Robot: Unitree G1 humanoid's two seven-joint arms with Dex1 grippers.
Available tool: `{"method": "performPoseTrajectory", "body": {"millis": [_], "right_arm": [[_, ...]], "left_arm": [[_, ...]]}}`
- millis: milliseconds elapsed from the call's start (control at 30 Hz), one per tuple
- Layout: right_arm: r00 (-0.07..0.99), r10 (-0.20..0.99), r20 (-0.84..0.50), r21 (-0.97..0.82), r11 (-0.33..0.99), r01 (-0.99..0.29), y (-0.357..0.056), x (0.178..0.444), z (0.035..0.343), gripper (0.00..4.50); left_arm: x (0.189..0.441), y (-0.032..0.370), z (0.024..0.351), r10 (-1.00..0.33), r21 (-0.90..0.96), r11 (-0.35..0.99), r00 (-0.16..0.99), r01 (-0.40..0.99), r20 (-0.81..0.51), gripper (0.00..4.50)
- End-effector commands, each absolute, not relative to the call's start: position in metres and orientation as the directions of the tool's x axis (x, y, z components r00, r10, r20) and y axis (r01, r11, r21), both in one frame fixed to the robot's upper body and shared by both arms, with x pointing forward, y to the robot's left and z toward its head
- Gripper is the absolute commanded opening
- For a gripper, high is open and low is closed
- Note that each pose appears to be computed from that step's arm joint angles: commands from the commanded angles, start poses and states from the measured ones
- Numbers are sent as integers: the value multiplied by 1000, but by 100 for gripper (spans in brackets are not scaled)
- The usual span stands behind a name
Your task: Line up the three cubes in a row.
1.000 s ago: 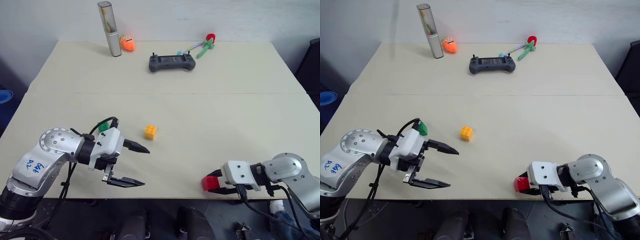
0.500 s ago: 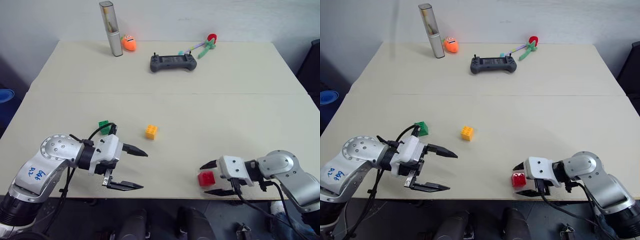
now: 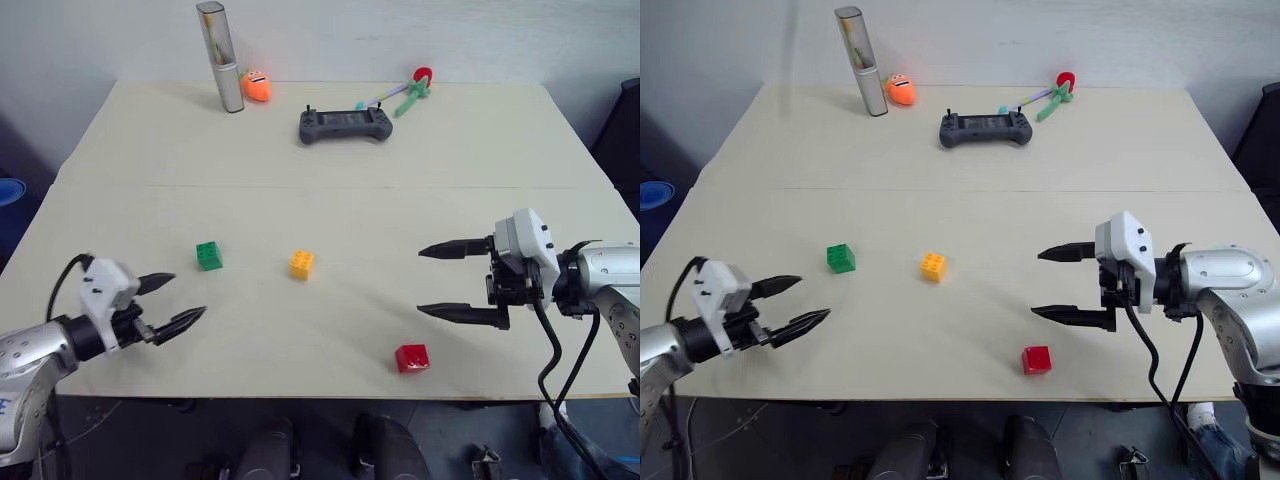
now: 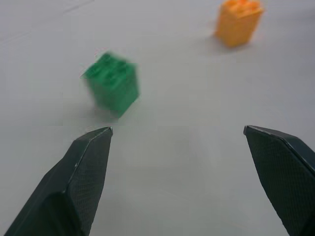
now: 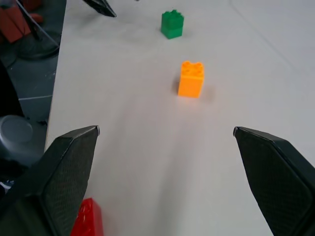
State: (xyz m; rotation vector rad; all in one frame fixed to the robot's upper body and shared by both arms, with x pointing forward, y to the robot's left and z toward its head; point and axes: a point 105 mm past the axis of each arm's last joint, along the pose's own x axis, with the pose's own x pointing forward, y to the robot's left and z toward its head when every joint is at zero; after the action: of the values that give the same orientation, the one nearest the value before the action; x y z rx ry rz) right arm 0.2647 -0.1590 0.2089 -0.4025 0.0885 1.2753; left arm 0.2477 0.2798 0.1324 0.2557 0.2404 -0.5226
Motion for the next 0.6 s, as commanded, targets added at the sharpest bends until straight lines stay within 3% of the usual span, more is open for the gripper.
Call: {"method": "performPoseTrajectory", "body": {"millis": [33,200,600], "right_arm": [[297,921,-253,-273,227,-935,-153,262,218,447],[301,920,-251,-275,230,-933,-152,261,216,447],[325,913,-246,-298,248,-922,-147,257,211,447]], "left_arm": [[247,295,135,-362,225,878,894,423,-265,450],[269,267,147,-370,131,910,912,395,-180,450],[312,224,128,-116,-5,993,968,118,-221,450]]}}
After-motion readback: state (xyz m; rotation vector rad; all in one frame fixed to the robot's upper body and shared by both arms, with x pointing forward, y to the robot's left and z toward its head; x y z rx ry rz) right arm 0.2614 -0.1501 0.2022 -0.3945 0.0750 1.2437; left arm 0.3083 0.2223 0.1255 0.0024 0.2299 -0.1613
